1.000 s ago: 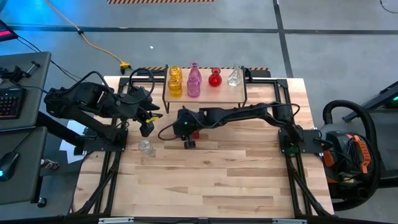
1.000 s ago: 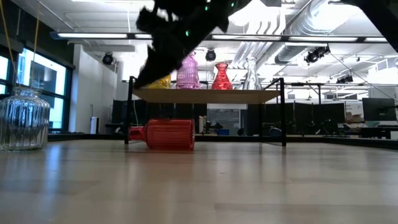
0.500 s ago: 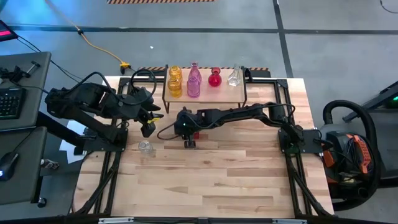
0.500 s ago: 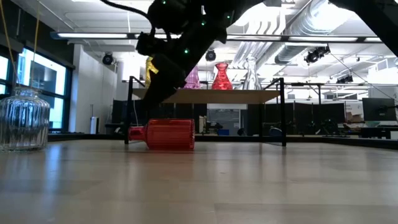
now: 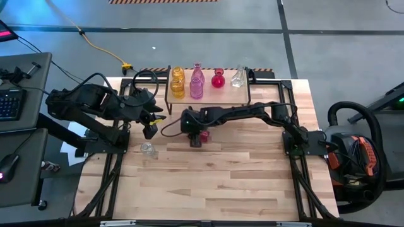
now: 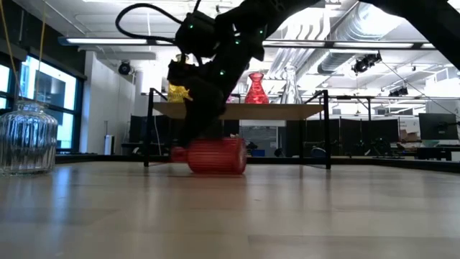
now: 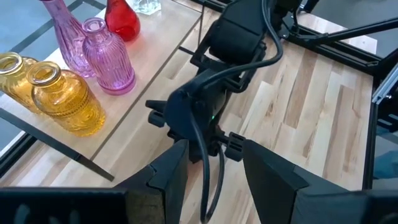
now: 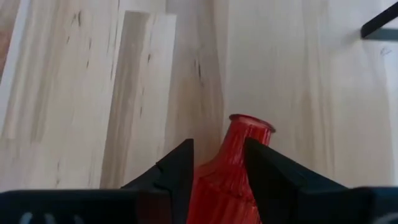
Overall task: Sort vases onto shelf
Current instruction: Put the red vase on the shelf
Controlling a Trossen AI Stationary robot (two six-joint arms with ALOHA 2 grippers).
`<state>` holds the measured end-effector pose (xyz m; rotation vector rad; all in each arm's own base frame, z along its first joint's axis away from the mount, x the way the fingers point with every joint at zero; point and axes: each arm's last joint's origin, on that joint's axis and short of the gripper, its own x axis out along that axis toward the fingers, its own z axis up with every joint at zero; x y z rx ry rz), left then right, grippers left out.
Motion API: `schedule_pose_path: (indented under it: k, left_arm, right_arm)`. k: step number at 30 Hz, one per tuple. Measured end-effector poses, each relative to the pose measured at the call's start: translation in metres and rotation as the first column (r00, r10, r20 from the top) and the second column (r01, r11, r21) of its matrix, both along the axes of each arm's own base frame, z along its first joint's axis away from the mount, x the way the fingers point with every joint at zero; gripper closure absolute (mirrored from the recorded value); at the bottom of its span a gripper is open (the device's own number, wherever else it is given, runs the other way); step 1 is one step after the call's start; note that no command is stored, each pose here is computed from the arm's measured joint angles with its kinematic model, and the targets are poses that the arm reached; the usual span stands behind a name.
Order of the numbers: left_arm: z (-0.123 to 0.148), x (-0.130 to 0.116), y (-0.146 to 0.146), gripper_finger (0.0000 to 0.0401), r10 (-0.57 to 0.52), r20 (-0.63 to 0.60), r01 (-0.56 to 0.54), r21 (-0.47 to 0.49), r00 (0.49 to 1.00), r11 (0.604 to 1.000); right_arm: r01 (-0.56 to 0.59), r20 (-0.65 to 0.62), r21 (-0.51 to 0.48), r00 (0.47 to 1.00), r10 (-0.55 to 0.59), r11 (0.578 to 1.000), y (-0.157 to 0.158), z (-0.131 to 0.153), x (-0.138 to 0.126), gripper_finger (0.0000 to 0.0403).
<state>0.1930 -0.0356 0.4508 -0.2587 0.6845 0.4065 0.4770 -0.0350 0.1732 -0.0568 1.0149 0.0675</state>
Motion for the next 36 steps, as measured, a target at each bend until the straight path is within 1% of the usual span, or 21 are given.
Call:
schedule_pose_path:
  k: [3, 5, 9, 12, 14, 18, 22, 25, 28, 31, 34, 36]
  left_arm:
    - [0.000, 0.000, 0.000, 0.0256, 0.000, 0.000, 0.000, 0.000, 1.000, 1.000]
    - [0.000, 0.000, 0.000, 0.0256, 0.000, 0.000, 0.000, 0.000, 1.000, 1.000]
    - [0.000, 0.000, 0.000, 0.0256, 0.000, 0.000, 0.000, 0.000, 1.000, 1.000]
    - [0.000, 0.000, 0.000, 0.0256, 0.000, 0.000, 0.000, 0.001, 1.000, 1.000]
    - [0.000, 0.000, 0.000, 0.0256, 0.000, -0.001, 0.000, 0.001, 1.000, 1.000]
    - [0.000, 0.000, 0.000, 0.0256, -0.011, -0.006, 0.011, 0.013, 1.000, 1.000]
    - [0.000, 0.000, 0.000, 0.0256, -0.015, -0.008, 0.015, 0.018, 1.000, 1.000]
    - [0.000, 0.000, 0.000, 0.0256, -0.017, -0.008, 0.017, 0.019, 1.000, 1.000]
    - [0.000, 0.000, 0.000, 0.0256, -0.017, -0.009, 0.017, 0.020, 1.000, 1.000]
    - [0.000, 0.000, 0.000, 0.0256, -0.023, -0.011, 0.023, 0.026, 1.000, 0.999]
    - [0.000, 0.000, 0.000, 0.0256, -0.024, -0.011, 0.024, 0.026, 1.000, 0.999]
    - [0.000, 0.000, 0.000, 0.0256, -0.023, -0.011, 0.023, 0.025, 1.000, 0.999]
  right_arm:
    - [0.007, -0.039, -0.010, 0.999, -0.008, 1.000, 0.003, -0.001, -0.003, 0.0269]
    - [0.013, -0.043, -0.019, 0.999, -0.014, 1.000, 0.003, -0.001, -0.003, 0.0269]
    - [0.014, -0.053, -0.001, 0.999, -0.014, 1.000, 0.003, -0.002, -0.004, 0.0269]
    - [0.019, -0.077, -0.019, 0.997, -0.020, 1.000, 0.004, -0.003, -0.006, 0.0269]
    - [0.016, -0.087, -0.027, 0.996, -0.018, 1.000, 0.007, 0.000, -0.007, 0.0269]
    - [0.010, -0.054, -0.027, 0.998, -0.012, 1.000, 0.010, 0.011, -0.003, 0.0269]
    - [0.013, -0.060, -0.028, 0.998, -0.015, 1.000, 0.008, 0.016, -0.003, 0.0269]
    - [0.038, -0.076, -0.016, 0.996, -0.040, 0.999, 0.007, 0.019, -0.004, 0.0269]
    - [0.056, -0.089, -0.005, 0.994, -0.056, 0.998, 0.006, 0.017, -0.005, 0.0269]
    - [0.022, -0.079, -0.025, 0.997, -0.024, 0.999, 0.001, 0.014, -0.003, 0.0269]
    - [0.063, -0.111, -0.045, 0.992, -0.067, 0.997, -0.010, 0.003, -0.003, 0.0269]
    - [0.097, -0.125, -0.051, 0.987, -0.103, 0.994, -0.015, 0.001, -0.005, 0.0269]
